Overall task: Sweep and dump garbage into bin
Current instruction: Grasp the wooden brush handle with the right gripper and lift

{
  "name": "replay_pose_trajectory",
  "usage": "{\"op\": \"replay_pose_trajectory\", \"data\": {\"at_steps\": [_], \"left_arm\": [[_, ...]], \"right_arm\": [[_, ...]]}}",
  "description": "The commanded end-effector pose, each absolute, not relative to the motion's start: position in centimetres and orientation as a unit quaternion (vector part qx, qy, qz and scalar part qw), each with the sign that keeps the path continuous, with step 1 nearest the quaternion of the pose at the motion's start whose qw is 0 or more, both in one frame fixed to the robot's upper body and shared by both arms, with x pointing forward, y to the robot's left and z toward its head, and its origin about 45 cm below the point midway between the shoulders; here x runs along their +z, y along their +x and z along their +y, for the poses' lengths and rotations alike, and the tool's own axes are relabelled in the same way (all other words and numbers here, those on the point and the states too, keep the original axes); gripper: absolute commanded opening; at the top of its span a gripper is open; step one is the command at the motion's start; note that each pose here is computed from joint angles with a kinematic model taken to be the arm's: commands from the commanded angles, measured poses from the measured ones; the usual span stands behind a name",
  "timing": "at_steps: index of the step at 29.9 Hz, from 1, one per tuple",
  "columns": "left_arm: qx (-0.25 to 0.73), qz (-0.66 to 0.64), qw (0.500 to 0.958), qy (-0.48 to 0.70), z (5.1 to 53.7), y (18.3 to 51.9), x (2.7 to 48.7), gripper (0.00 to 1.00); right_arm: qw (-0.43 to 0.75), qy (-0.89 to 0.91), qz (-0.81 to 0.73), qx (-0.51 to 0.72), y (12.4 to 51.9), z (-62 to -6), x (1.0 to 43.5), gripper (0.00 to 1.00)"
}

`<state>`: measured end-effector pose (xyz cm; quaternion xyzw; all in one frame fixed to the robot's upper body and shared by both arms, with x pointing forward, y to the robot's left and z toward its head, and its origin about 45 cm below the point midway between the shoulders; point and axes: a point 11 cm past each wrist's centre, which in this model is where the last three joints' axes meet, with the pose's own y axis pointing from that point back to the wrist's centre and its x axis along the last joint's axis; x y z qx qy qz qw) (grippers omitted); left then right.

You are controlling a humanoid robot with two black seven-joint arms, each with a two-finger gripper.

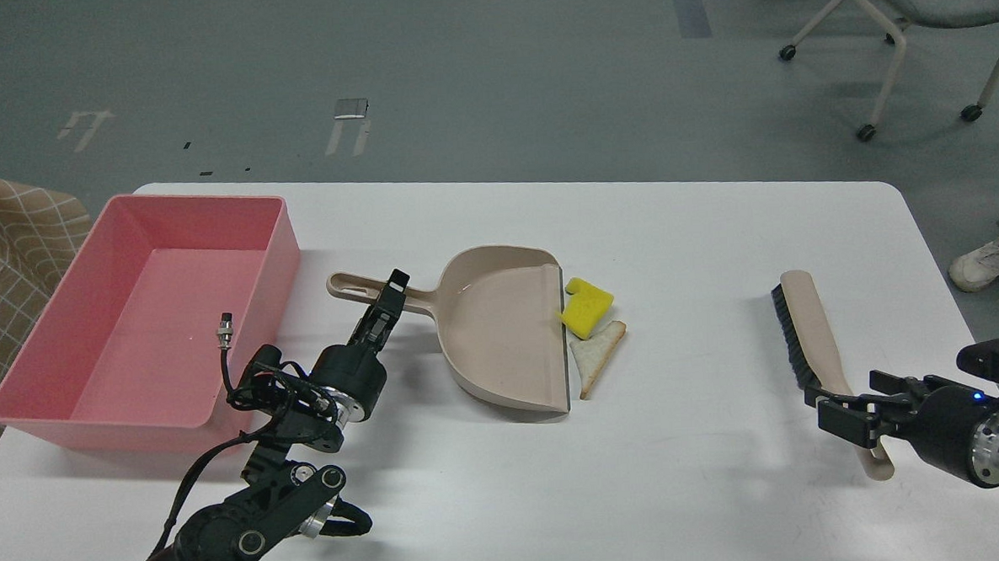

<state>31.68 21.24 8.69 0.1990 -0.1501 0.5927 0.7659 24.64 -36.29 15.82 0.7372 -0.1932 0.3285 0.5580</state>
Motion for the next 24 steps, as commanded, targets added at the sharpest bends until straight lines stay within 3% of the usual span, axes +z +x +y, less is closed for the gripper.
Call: {"op": "replay_pose_trajectory", "data": {"at_steps": [1,18,20,24], "left_arm": [[0.593,-0.15,0.766,0.199,21.27,31.69,8.7,0.21],[0.593,-0.15,0.766,0.2,21.28,31.64,8.65,0.22],[0.592,-0.15,0.766,0.2,21.33,31.64,8.64,0.22],[0.593,-0.15,0.766,0.2,21.28,31.64,8.65,0.22]], "right_arm": [[0.557,0.741,-0.189,0.324,24.28,-36.11,15.44,0.82],[0.558,0.745,-0.176,0.321,23.81,-35.82,14.9,0.81],[0.559,0.745,-0.175,0.32,23.71,-35.84,14.82,0.76],[0.558,0.746,-0.173,0.319,23.63,-35.83,14.77,0.56]]}}
